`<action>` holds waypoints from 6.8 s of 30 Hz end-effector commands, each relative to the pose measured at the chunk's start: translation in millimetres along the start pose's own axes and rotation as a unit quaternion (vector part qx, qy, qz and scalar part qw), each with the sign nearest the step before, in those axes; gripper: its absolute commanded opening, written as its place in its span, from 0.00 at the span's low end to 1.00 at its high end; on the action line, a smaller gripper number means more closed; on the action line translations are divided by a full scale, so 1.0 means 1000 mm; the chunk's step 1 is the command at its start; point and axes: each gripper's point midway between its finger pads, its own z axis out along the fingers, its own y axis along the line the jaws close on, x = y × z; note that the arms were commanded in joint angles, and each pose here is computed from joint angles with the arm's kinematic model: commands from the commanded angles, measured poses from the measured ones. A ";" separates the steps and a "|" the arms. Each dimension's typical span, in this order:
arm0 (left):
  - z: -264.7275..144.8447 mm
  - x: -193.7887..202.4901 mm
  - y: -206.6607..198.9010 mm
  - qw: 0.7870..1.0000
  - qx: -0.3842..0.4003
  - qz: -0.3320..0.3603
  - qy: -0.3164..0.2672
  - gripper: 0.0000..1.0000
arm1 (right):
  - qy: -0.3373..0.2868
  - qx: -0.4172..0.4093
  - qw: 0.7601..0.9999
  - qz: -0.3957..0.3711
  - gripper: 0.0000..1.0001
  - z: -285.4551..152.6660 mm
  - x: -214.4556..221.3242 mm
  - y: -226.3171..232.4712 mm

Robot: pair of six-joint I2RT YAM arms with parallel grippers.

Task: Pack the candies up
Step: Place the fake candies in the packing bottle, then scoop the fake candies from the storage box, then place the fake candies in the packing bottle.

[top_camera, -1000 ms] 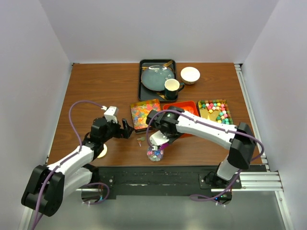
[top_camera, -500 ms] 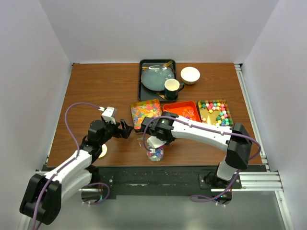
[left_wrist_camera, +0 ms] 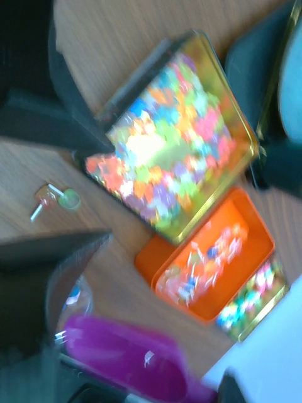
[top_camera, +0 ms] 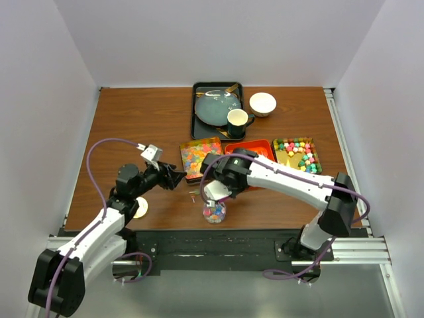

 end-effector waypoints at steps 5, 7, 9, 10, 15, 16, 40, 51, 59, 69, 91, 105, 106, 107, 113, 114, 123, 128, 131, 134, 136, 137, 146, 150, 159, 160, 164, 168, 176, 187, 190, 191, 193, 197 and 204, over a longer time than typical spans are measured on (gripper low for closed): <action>0.001 -0.040 -0.056 0.986 0.156 0.039 -0.032 0.00 | -0.049 -0.123 0.982 0.135 0.00 -0.001 0.006 0.001; 0.003 -0.040 -0.056 0.986 0.157 0.037 -0.030 0.00 | -0.062 -0.112 0.980 0.155 0.00 -0.002 -0.003 -0.016; 0.006 -0.040 -0.051 0.988 0.146 0.027 -0.031 0.01 | -0.076 -0.122 0.974 0.173 0.00 -0.001 -0.016 -0.025; 0.009 -0.037 -0.048 0.990 0.138 0.022 -0.026 0.08 | -0.095 -0.110 0.972 0.185 0.00 -0.012 -0.019 -0.037; 0.015 -0.023 -0.026 0.996 0.087 0.014 -0.014 0.15 | -0.192 -0.074 0.959 0.195 0.00 -0.052 -0.035 -0.063; 0.014 -0.020 -0.022 0.997 0.078 0.014 -0.013 0.16 | -0.204 -0.059 0.957 0.199 0.00 -0.060 -0.033 -0.066; -0.011 0.084 0.058 0.970 -0.183 -0.090 0.132 1.00 | -0.061 -0.159 0.925 0.339 0.00 0.043 -0.006 -0.045; -0.007 0.124 0.062 0.945 -0.207 -0.177 0.179 1.00 | -0.038 -0.174 0.922 0.345 0.00 0.069 -0.017 -0.060; 0.000 0.133 0.062 0.944 -0.196 -0.179 0.195 1.00 | -0.051 -0.186 0.919 0.344 0.00 0.079 -0.031 -0.069; 0.000 0.133 0.060 0.947 -0.187 -0.176 0.191 1.00 | -0.061 -0.215 0.909 0.351 0.00 0.094 -0.052 -0.067; -0.002 0.128 0.057 0.953 -0.181 -0.166 0.176 1.00 | -0.098 -0.256 0.829 0.488 0.00 0.114 -0.114 -0.076; 0.003 0.115 0.051 0.960 -0.163 -0.133 0.184 1.00 | -0.104 -0.233 0.811 0.526 0.00 0.140 -0.109 -0.099; 0.006 0.107 0.049 0.964 -0.154 -0.120 0.181 1.00 | -0.110 -0.235 0.805 0.533 0.00 0.141 -0.110 -0.101; 0.009 0.102 0.044 0.967 -0.136 -0.115 0.181 1.00 | -0.113 -0.238 0.801 0.537 0.00 0.143 -0.112 -0.101; 0.011 0.074 0.034 0.975 -0.105 -0.061 0.189 1.00 | -0.141 -0.240 0.782 0.557 0.00 0.142 -0.123 -0.112; 0.009 0.073 0.034 0.974 -0.103 -0.053 0.193 1.00 | -0.151 -0.234 0.781 0.559 0.00 0.143 -0.125 -0.116; 0.005 0.018 0.038 0.982 -0.058 0.050 0.174 1.00 | -0.195 -0.172 0.781 0.568 0.00 0.145 -0.117 -0.124; -0.005 -0.003 0.060 0.984 -0.091 0.018 0.155 1.00 | -0.218 -0.140 0.781 0.568 0.00 0.148 -0.116 -0.128; -0.010 -0.019 0.074 0.985 -0.110 0.011 0.133 1.00 | -0.239 -0.109 0.779 0.570 0.00 0.147 -0.113 -0.134; -0.012 -0.036 0.084 0.987 -0.120 0.014 0.109 1.00 | -0.258 -0.071 0.773 0.575 0.00 0.146 -0.109 -0.137; -0.013 -0.047 0.087 0.988 -0.117 0.028 0.100 1.00 | -0.288 -0.043 0.763 0.577 0.00 0.137 -0.107 -0.146; -0.014 -0.049 0.088 0.988 -0.118 0.030 0.098 1.00 | -0.285 -0.051 0.764 0.577 0.00 0.143 -0.109 -0.136; -0.029 -0.061 0.106 0.984 -0.153 0.040 0.086 1.00 | -0.327 -0.021 0.735 0.594 0.00 0.134 -0.109 -0.132; -0.033 -0.061 0.109 0.983 -0.162 0.036 0.080 1.00 | -0.350 -0.006 0.724 0.594 0.00 0.125 -0.107 -0.131; -0.037 -0.062 0.111 0.983 -0.166 0.040 0.061 1.00 | -0.387 0.024 0.709 0.589 0.00 0.112 -0.103 -0.127; -0.037 -0.060 0.112 0.983 -0.167 0.039 0.061 1.00 | -0.402 0.036 0.703 0.585 0.00 0.102 -0.100 -0.130; -0.039 -0.065 0.111 0.983 -0.169 0.052 0.049 1.00 | -0.453 0.060 0.677 0.576 0.00 0.078 -0.098 -0.130; -0.042 -0.073 0.108 0.983 -0.167 0.056 0.043 1.00 | -0.459 0.033 0.702 0.544 0.00 0.048 -0.093 -0.114; -0.048 -0.071 0.111 0.981 -0.181 0.068 0.031 1.00 | -0.464 -0.010 0.781 0.417 0.00 0.004 -0.070 -0.041; -0.065 -0.066 0.118 0.976 -0.198 0.079 0.047 1.00 | -0.479 -0.017 0.813 0.331 0.00 -0.006 -0.066 -0.007; -0.070 -0.064 0.126 0.975 -0.208 0.069 0.047 1.00 | -0.515 0.003 0.776 0.363 0.00 -0.012 -0.077 -0.033; -0.072 -0.063 0.129 0.974 -0.211 0.063 0.047 1.00 | -0.534 0.025 0.759 0.371 0.00 -0.019 -0.078 -0.053; -0.078 -0.064 0.137 0.972 -0.223 0.051 0.044 1.00 | -0.552 0.018 0.729 0.405 0.00 -0.026 -0.084 -0.076; -0.083 -0.069 0.146 0.969 -0.238 0.049 0.044 1.00 | -0.604 0.023 0.691 0.396 0.00 -0.062 -0.099 -0.126; -0.086 -0.081 0.148 0.968 -0.244 0.054 0.028 1.00 | -0.620 0.026 0.701 0.351 0.00 -0.109 -0.095 -0.159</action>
